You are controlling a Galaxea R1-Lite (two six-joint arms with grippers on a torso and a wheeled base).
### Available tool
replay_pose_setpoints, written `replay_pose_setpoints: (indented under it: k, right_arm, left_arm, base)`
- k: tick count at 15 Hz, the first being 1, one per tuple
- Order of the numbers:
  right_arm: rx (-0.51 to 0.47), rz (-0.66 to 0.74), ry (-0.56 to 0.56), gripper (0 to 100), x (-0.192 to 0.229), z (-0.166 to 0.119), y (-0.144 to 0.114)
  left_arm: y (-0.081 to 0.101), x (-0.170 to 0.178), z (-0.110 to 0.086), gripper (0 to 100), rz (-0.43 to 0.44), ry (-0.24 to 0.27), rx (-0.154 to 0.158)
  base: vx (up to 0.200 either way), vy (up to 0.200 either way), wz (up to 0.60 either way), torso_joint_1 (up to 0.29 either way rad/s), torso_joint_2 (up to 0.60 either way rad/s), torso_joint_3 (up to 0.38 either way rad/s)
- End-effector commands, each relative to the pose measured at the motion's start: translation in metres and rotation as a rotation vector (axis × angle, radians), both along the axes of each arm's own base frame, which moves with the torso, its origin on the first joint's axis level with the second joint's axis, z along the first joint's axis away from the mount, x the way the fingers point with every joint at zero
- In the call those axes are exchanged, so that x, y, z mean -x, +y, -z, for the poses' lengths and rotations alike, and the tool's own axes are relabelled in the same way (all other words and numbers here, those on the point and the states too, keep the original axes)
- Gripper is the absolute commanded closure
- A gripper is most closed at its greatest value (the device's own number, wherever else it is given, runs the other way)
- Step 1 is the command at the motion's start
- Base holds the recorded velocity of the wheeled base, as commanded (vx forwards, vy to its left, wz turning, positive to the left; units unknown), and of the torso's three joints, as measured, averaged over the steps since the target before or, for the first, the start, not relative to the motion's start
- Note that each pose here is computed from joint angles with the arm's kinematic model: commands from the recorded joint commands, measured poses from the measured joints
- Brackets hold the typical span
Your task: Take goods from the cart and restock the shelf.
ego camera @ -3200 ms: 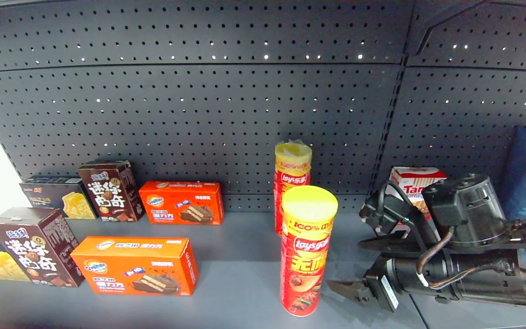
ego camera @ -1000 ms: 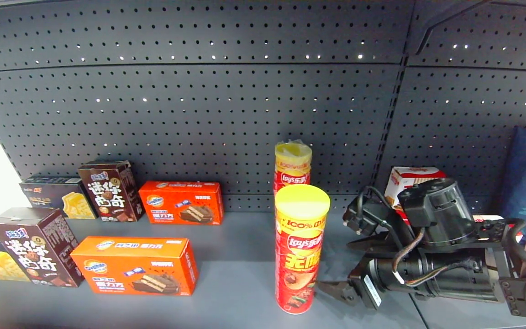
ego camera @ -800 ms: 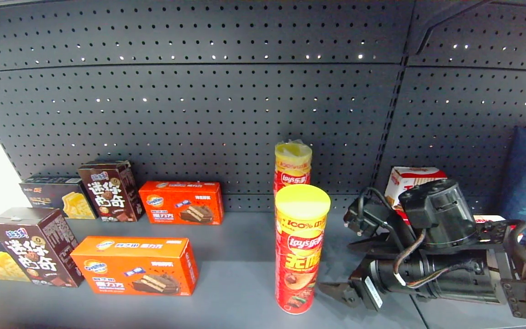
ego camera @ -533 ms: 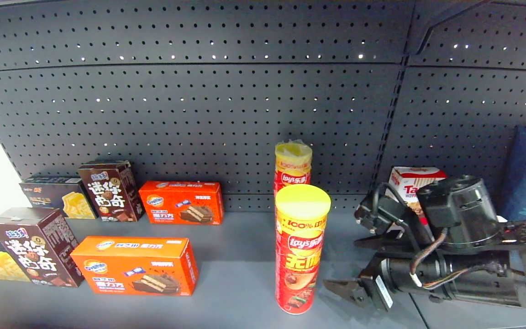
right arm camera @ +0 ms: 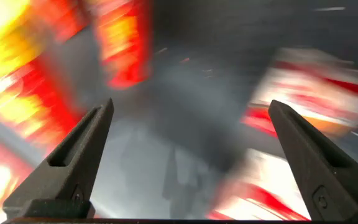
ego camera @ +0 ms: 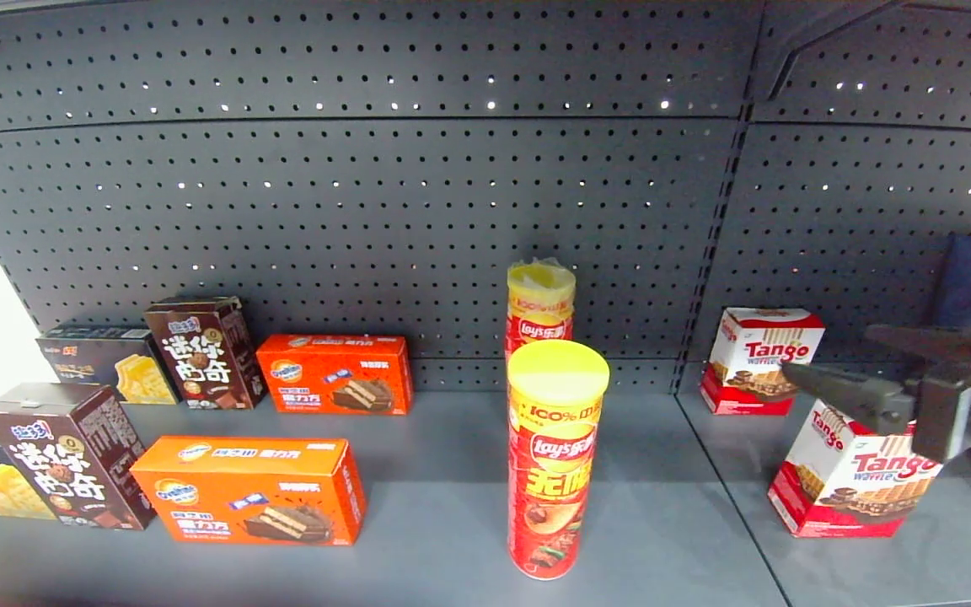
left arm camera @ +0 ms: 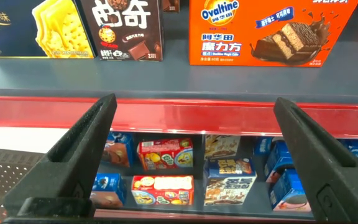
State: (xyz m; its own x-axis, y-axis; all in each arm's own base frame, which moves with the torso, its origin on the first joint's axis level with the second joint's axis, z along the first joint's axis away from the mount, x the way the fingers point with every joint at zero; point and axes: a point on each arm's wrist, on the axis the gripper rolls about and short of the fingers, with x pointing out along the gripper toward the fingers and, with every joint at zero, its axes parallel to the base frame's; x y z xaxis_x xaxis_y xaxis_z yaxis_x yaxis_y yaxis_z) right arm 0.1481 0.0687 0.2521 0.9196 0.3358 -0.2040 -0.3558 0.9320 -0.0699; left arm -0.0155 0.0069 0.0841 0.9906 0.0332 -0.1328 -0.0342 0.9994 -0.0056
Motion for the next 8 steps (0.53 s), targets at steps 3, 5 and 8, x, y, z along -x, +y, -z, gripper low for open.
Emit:
replay_pose_setpoints:
  k: [3, 5, 8]
  right_arm:
    - [-0.084, 0.366, -0.13, 0, 0.064, 0.012, -0.053]
    - [-0.107, 0.486, -0.138, 0, 0.093, 0.043, -0.063]
    - [-0.102, 0.616, -0.166, 0, 0.119, 0.073, -0.073]
  left_arm:
    - [0.0, 0.0, 0.0, 0, -0.004, 0.0, 0.029]
    - [0.0, 0.0, 0.0, 0, -0.003, -0.001, 0.041]
    - [0.0, 0.0, 0.0, 0, -0.009, -0.001, 0.041]
  base:
    - [0.0, 0.0, 0.0, 0.0, 0.0, 0.0]
    - [0.0, 0.0, 0.0, 0.0, 0.0, 0.0]
    - [0.0, 0.0, 0.0, 0.0, 0.0, 0.0]
